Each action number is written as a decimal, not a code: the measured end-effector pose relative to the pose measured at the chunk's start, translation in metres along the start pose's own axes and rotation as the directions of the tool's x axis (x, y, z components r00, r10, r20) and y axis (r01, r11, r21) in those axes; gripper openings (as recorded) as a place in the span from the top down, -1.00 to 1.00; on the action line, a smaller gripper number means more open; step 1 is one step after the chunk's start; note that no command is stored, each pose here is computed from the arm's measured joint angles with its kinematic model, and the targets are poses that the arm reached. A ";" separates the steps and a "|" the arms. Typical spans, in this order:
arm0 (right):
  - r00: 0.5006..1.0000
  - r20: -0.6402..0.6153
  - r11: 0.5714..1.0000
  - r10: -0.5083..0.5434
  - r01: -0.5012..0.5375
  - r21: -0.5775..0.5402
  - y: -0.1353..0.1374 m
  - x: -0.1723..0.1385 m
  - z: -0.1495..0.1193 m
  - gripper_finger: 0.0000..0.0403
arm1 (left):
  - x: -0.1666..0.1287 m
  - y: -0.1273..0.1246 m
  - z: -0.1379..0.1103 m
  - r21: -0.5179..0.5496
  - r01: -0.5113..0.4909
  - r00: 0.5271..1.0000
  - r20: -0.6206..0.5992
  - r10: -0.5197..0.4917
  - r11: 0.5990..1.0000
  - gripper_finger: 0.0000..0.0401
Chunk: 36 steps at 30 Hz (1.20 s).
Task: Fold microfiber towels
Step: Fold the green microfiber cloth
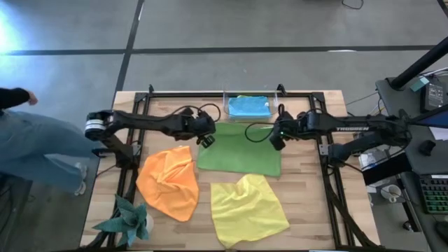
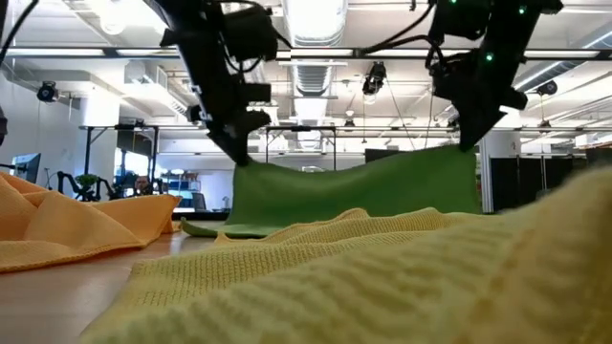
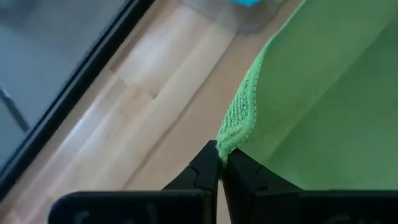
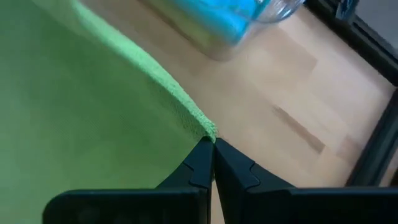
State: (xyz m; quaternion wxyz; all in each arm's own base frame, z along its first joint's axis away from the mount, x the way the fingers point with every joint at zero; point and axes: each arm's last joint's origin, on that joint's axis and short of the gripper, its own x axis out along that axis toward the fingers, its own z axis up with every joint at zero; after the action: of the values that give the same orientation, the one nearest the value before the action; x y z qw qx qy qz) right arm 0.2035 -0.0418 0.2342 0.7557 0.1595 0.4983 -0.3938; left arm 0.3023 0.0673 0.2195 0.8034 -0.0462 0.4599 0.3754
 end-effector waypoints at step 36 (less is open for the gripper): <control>0.926 -0.211 0.928 0.313 -0.346 -0.141 0.040 0.024 -0.068 0.96 | 0.003 -0.020 -0.048 0.282 0.489 0.864 -0.288 -0.414 0.825 1.00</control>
State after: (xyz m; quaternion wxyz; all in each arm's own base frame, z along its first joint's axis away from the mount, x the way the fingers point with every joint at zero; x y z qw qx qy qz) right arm 0.1953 0.0164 0.1759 0.7729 0.2096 0.5650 -0.1987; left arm 0.2824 0.0352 0.1841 0.8103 -0.0529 0.5782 0.0796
